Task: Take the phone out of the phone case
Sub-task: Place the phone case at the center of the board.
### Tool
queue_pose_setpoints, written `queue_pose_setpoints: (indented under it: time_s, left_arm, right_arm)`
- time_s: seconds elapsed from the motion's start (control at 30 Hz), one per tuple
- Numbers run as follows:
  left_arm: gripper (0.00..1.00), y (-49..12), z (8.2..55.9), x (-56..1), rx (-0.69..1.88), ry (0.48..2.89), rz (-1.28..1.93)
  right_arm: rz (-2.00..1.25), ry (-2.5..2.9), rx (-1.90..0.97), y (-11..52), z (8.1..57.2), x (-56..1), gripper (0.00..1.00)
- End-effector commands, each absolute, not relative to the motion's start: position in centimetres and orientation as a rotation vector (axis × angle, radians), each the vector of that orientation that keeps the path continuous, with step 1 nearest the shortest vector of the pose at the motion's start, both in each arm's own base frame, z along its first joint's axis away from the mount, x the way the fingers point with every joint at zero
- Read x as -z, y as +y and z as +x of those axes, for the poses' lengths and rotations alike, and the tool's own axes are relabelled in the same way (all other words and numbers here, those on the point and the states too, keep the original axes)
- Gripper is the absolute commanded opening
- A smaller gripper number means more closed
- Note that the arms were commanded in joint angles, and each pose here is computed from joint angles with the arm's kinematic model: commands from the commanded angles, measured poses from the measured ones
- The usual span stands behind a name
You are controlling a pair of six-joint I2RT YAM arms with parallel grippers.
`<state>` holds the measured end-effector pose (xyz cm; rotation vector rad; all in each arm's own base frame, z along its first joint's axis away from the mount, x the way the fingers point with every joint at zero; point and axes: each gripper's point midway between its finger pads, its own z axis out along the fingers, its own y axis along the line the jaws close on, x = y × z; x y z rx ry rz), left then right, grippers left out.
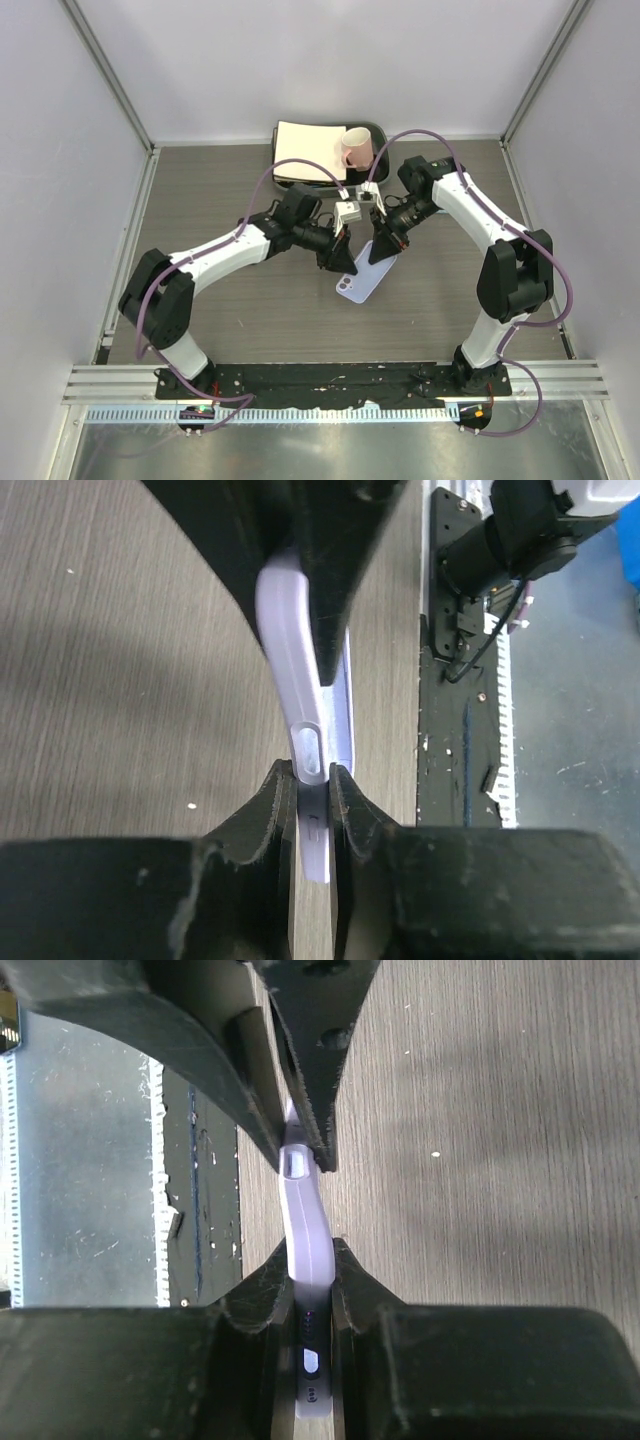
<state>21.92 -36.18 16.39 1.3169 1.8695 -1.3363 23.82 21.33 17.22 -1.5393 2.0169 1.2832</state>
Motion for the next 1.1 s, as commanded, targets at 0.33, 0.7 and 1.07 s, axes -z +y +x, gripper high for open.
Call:
queue_pose_setpoints:
  time_s: [0.33,0.7,1.07]
  left_arm:
    - [0.0,-38.1,28.6,-13.6,1.035,2.161,0.881]
    - [0.0,-40.8,34.5,-12.2,1.161,2.396,0.36]
    - [0.0,-43.0,40.0,-6.3,1.237,2.501,0.004]
  right_arm:
    - [-0.965,2.21,-1.186,15.7,29.6,-20.0,0.87]
    - [-0.645,2.142,-0.81,9.4,31.1,-22.2,0.91]
    - [-0.337,2.054,-0.501,5.8,35.2,-23.8,0.94]
